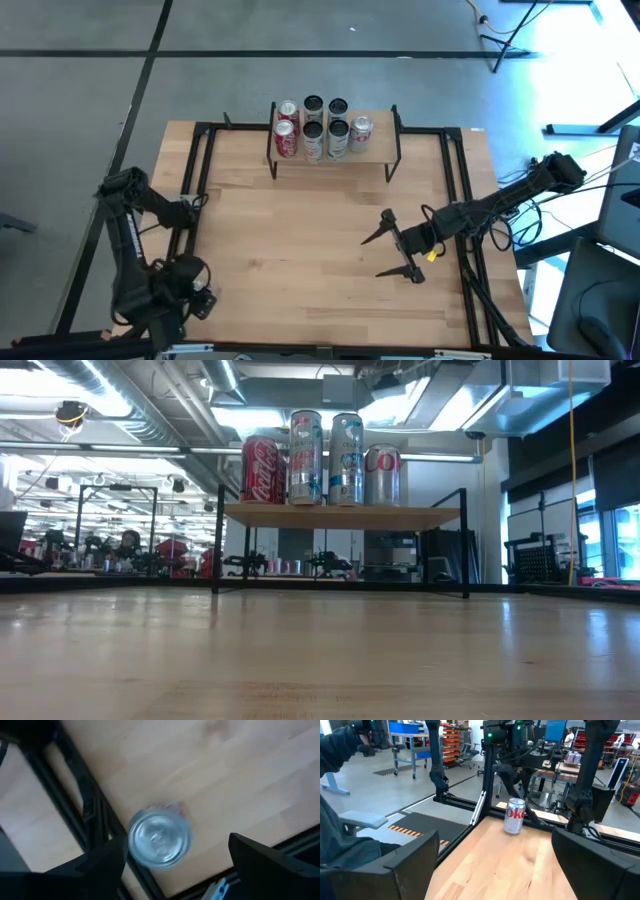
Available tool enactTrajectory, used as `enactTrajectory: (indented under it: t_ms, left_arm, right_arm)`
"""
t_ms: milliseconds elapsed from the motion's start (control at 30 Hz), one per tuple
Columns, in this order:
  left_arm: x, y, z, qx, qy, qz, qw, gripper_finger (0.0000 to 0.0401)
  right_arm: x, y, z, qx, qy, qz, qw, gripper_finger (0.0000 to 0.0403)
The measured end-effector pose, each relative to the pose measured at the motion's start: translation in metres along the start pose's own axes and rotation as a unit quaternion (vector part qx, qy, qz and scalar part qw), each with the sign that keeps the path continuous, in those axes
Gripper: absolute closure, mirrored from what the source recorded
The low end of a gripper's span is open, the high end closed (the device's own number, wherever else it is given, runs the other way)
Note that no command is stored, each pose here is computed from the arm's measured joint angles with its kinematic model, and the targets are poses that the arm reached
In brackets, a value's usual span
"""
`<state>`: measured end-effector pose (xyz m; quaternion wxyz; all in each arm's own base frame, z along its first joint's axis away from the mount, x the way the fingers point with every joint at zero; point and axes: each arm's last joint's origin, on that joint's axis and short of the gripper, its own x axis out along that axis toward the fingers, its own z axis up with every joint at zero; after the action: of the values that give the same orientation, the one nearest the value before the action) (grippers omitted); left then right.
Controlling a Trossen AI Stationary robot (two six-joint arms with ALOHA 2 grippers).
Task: Place canned beverage on shelf
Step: Put the red-silver soda can on the shelf aligned with the other red-silver soda can on the shelf
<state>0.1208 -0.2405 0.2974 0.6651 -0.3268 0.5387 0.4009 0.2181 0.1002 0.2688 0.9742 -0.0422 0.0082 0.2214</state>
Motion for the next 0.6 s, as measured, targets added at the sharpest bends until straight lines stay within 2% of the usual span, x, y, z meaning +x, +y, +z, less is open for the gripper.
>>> enactTrajectory:
  t_ms: [200,333,467,600]
  left_arm:
    - [0.012,0.013,-0.015,-0.025,0.006,0.025,0.999,0.0073]
    - [0.025,0.012,-0.021,-0.018,0.010,0.009,1.000,0.0073]
    - [0.036,0.015,-0.021,-0.016,0.007,0.030,0.999,0.0073]
    - [0.046,0.014,-0.023,-0.014,0.002,0.016,1.000,0.0073]
  right_arm:
    - [0.000,0.006,0.001,0.000,-0.005,0.009,1.000,0.0033]
    - [0.000,0.006,0.002,-0.002,-0.008,0.008,1.000,0.0033]
    - [0.000,0.005,0.003,-0.005,-0.013,0.007,1.000,0.0033]
    - [0.000,0.005,0.003,-0.012,-0.014,0.007,1.000,0.0033]
